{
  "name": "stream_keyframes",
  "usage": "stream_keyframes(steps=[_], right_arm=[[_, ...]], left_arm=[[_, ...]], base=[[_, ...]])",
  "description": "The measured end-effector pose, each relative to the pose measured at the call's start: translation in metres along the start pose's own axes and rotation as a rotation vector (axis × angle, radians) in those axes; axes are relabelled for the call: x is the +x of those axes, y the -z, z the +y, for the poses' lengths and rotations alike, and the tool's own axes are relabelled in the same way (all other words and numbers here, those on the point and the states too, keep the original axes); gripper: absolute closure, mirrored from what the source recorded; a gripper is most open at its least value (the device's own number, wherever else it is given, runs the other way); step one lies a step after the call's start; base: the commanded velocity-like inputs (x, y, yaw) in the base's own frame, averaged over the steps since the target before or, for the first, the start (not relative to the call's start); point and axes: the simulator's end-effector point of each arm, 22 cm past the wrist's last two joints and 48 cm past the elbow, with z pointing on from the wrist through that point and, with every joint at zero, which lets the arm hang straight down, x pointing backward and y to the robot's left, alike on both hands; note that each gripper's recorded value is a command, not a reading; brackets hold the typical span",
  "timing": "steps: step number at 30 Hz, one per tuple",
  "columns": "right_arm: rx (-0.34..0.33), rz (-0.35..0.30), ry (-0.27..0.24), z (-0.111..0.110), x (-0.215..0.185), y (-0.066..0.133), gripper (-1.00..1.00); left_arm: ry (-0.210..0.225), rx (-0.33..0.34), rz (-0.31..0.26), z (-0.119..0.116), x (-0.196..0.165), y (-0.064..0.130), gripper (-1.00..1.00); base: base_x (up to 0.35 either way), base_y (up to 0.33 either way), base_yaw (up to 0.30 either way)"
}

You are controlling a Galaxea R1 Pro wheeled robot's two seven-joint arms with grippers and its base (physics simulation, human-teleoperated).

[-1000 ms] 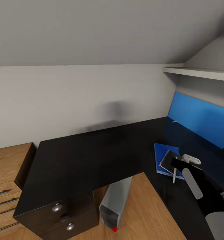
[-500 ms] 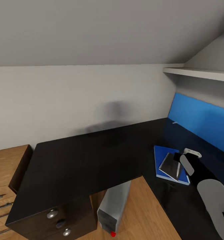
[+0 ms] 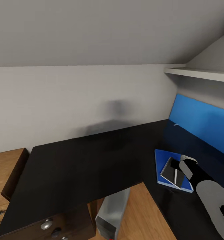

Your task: In the bedroom, organize the workspace by keeping the computer under the desk, ensuring the monitor is on the desk, placing the keyboard on the desk next to the monitor, placing the mouse on the desk next to the keyboard, moving the folder from the swivel chair onto the desk next to the mouse, stacking the notebook on top of the folder with the pen on top of the notebook, and positioning the swivel chair next to the desk.

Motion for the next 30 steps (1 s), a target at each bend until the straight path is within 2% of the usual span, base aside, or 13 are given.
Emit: stream_keyframes(steps=[7,13,23,30], right_arm=[[-0.005,-0.003,-0.002,0.002,0.000,0.000,1.00],[-0.007,-0.023,-0.008,0.002,-0.004,0.000,1.00],[-0.006,-0.029,-0.011,0.000,-0.006,-0.001,1.00],[-0.004,-0.028,-0.010,-0.001,-0.012,0.007,1.00]], left_arm=[[0.000,0.000,0.002,0.000,0.000,0.000,-1.00],[0.000,0.002,0.002,-0.001,0.001,0.000,-1.00],[-0.005,0.003,0.036,0.000,0.015,0.005,-1.00],[-0.006,0.003,0.036,0.001,0.008,0.012,-1.00]], base=[[0.025,0.000,0.000],[0.168,0.000,0.000],[0.013,0.000,0.000],[0.000,0.000,0.000]])
